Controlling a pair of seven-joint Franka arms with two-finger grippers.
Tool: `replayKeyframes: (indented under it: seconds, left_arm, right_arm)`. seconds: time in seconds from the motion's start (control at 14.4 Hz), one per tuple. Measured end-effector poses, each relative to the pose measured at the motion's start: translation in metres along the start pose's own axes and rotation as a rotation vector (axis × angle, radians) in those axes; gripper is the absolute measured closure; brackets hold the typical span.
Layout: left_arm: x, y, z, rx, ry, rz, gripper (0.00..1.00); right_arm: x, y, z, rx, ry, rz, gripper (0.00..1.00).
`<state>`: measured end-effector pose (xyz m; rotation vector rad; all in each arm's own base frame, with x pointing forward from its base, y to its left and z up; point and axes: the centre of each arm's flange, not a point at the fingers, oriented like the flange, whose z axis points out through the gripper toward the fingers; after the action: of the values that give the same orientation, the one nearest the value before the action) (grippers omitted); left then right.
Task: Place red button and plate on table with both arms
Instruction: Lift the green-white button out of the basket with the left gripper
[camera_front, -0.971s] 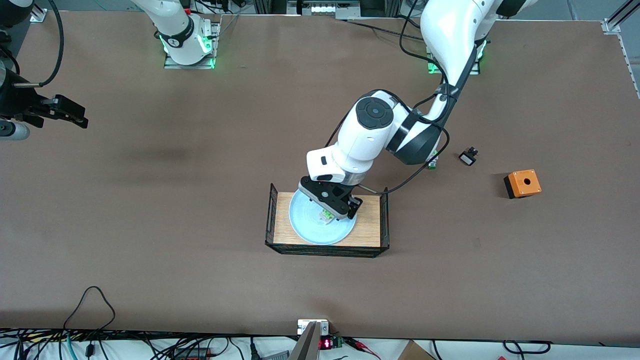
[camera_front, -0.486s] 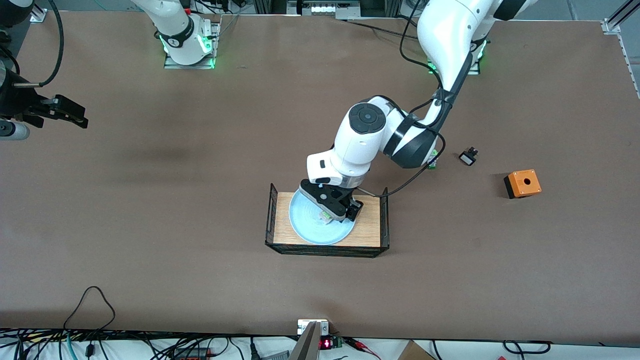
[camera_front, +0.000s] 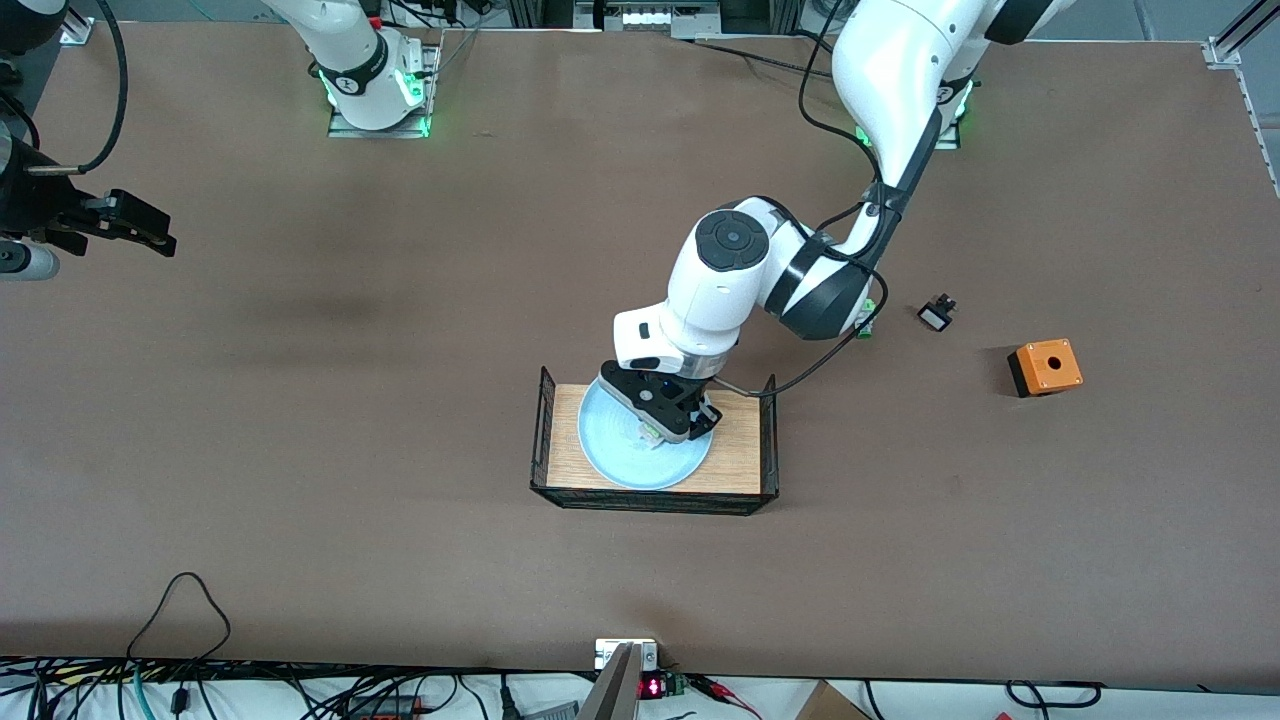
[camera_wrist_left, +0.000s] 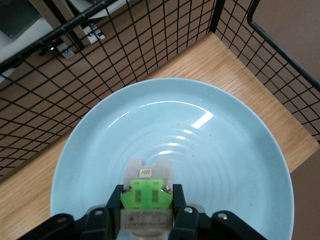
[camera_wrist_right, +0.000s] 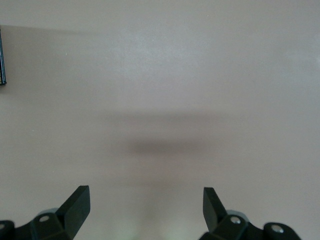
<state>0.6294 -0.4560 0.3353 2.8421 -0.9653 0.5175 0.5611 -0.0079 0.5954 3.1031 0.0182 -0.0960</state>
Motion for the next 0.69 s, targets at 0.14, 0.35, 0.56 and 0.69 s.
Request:
replayKeyframes:
  seconds: [0.14,0.35,0.56,0.69]
  left_arm:
    - [0.000,0.000,0.000,0.000,0.001,0.000,0.59]
    - [0.002,0.000,-0.004,0.001,0.009,0.000,0.59]
    - [0.012,-0.001,-0.035,0.002,-0.002,-0.003,0.59]
    - [0.017,-0.001,-0.078,-0.009,-0.044,-0.022,0.59]
  right_arm:
    - [0.000,0.000,0.000,0.000,0.000,0.000,0.00]
    - [0.000,0.000,0.000,0.000,0.000,0.000,0.00]
    - [0.000,0.000,0.000,0.000,0.002,0.000,0.00]
    - [0.000,0.000,-0.001,0.001,0.004,0.000,0.00]
